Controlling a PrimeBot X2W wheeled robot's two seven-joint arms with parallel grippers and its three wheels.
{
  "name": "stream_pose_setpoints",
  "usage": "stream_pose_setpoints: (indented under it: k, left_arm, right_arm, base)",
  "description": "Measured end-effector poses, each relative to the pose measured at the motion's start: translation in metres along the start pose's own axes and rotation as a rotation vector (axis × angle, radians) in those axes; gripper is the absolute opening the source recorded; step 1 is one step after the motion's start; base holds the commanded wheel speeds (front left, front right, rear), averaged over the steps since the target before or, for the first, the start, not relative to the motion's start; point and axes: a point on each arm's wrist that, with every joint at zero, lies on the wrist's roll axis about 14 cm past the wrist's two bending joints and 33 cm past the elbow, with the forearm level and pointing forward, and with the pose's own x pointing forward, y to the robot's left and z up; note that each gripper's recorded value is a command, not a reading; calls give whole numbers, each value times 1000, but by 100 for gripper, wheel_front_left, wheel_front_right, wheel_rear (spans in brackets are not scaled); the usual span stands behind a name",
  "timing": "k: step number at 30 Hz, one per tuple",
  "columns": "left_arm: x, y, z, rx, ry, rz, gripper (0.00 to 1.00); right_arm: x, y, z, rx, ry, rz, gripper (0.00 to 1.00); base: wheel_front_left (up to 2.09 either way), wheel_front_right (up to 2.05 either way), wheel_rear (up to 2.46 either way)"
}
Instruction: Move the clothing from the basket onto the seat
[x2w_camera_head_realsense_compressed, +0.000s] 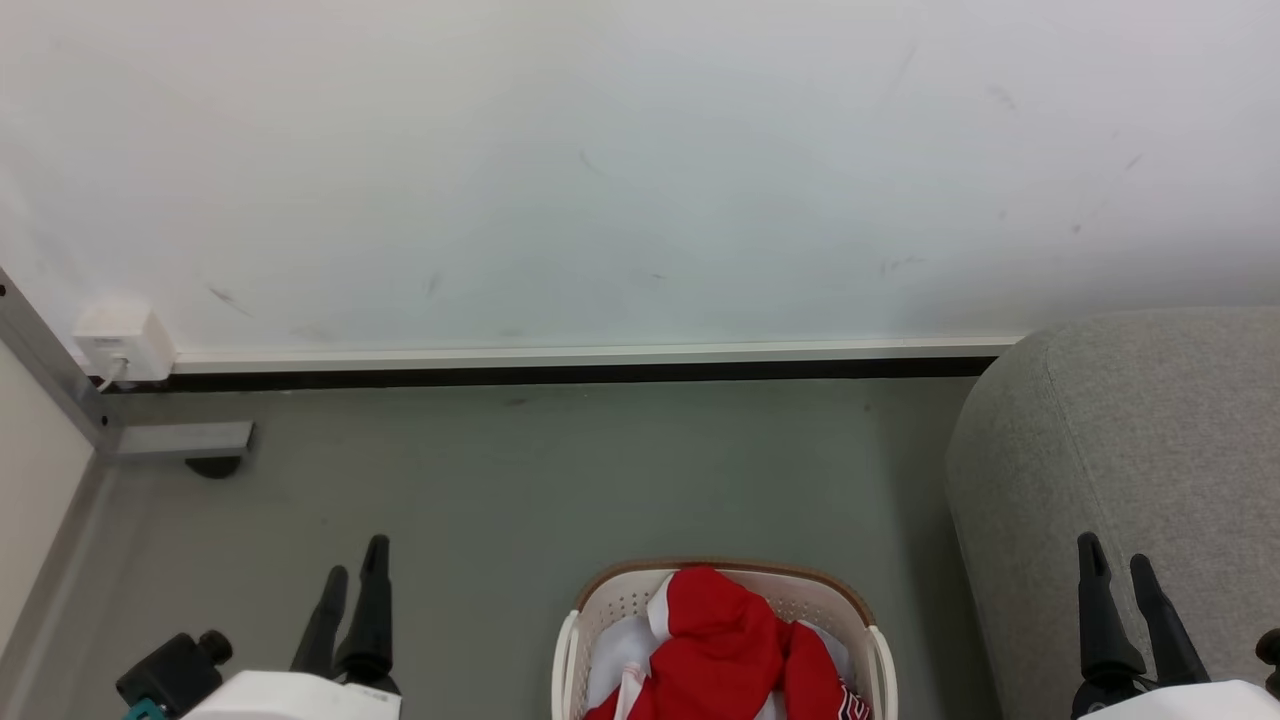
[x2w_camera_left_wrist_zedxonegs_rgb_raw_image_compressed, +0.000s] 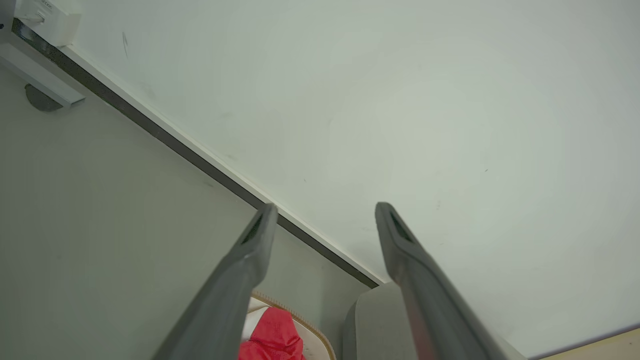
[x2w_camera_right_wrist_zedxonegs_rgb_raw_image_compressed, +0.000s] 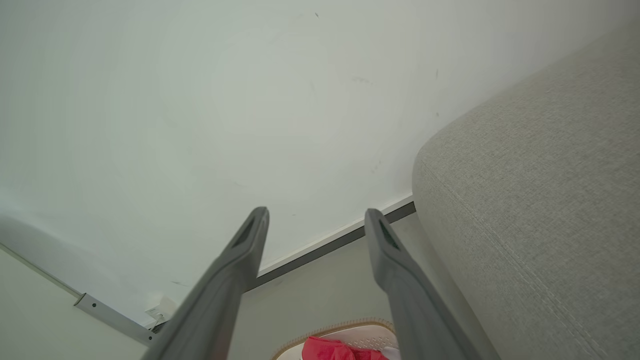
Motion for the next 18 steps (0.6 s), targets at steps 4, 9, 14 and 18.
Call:
stream_pose_setpoints:
  k: [4, 9, 14, 18]
  left_arm:
    - [0, -2, 1, 57, -5, -10, 100]
    - [0, -4, 2, 120, -15, -19, 100]
    - [0, -6, 3, 179, -24, -28, 100]
    - [0, -7, 4, 220, -30, -35, 100]
  right_arm:
    - [1, 2, 0, -54, -2, 9, 100]
    - [1, 5, 0, -116, -7, 22, 100]
    - [0, 7, 0, -174, -10, 31, 100]
    - [0, 8, 1, -216, -20, 38, 100]
  base:
    - [0, 0, 0]
    - [0, 0, 0]
    - [0, 0, 0]
    - [0, 0, 0]
